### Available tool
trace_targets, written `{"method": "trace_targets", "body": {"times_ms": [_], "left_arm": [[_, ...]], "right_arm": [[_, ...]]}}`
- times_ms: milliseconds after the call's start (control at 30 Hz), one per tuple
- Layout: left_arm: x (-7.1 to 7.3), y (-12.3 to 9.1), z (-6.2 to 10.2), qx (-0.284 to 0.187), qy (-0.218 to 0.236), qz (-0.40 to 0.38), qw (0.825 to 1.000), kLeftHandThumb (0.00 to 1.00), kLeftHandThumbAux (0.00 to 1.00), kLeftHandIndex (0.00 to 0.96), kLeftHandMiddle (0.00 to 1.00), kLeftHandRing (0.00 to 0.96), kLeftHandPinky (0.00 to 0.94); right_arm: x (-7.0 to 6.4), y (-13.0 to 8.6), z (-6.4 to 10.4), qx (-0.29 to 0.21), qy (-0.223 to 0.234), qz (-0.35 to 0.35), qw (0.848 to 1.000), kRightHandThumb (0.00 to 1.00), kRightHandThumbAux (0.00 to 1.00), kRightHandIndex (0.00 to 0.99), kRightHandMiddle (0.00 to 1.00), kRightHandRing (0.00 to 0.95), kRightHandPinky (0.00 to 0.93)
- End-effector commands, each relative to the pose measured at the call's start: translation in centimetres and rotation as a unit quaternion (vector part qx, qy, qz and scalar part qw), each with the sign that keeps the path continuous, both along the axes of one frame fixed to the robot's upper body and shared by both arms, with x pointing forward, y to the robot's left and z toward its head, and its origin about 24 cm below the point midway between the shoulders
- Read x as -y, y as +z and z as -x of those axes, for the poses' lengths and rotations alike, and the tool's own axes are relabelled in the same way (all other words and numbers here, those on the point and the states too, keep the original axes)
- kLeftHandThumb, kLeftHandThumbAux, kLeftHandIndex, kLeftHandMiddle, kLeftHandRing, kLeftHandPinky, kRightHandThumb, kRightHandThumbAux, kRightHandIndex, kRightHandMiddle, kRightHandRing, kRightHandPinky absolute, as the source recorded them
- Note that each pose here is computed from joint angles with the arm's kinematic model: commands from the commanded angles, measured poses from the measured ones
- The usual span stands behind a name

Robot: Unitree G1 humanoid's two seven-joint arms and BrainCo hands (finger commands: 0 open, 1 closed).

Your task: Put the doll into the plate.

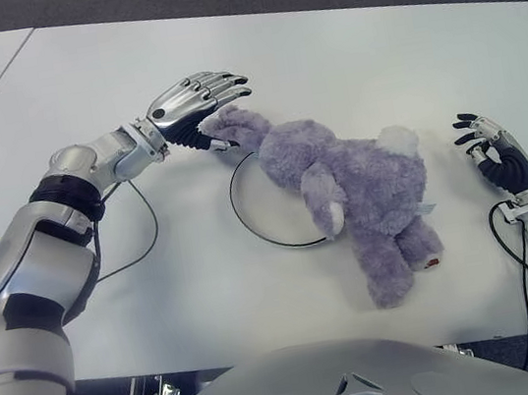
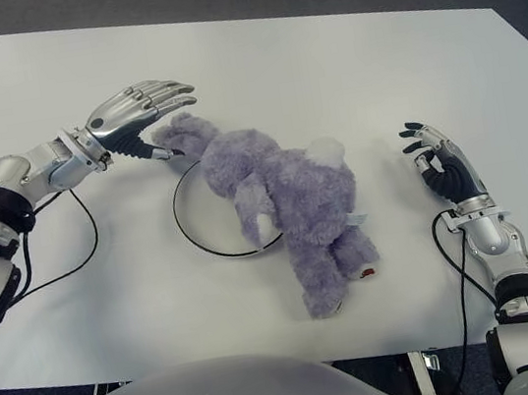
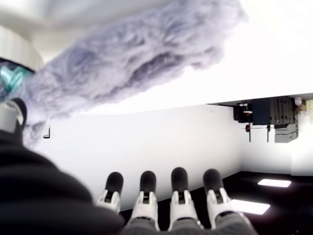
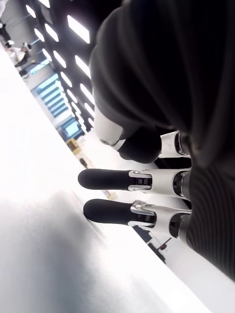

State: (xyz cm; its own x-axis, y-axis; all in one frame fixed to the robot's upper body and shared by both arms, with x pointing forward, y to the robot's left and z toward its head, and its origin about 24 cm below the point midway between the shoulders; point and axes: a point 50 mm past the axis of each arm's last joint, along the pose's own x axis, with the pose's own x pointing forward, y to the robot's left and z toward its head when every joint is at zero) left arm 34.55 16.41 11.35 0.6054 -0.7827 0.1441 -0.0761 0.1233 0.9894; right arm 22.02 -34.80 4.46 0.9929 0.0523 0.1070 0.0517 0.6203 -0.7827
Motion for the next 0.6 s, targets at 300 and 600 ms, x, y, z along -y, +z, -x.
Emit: {"method": "trace_targets", "body": {"times_ms": [300,600], "left_arm": [[-0.1,-1.2,0.6,-0.028,0.001,-0.005,1.000,0.193,0.333,0.000,0.000,0.000,0.000],[-1.6,-0.6,0.7,-0.001,0.021,-0.001,1.000,0.193,0.333,0.000,0.000,0.000,0.000]], "right_arm": [[-4.8,-9.1,4.9,-0.158,-0.004,-0.084,0.984,1.000,0.739,0.194,0.125,0.323,0.416],[-4.7,-9.3,4.9,-0.160,-0.010,-0.083,0.984,1.000,0.738,0.192,0.123,0.323,0.416]]}}
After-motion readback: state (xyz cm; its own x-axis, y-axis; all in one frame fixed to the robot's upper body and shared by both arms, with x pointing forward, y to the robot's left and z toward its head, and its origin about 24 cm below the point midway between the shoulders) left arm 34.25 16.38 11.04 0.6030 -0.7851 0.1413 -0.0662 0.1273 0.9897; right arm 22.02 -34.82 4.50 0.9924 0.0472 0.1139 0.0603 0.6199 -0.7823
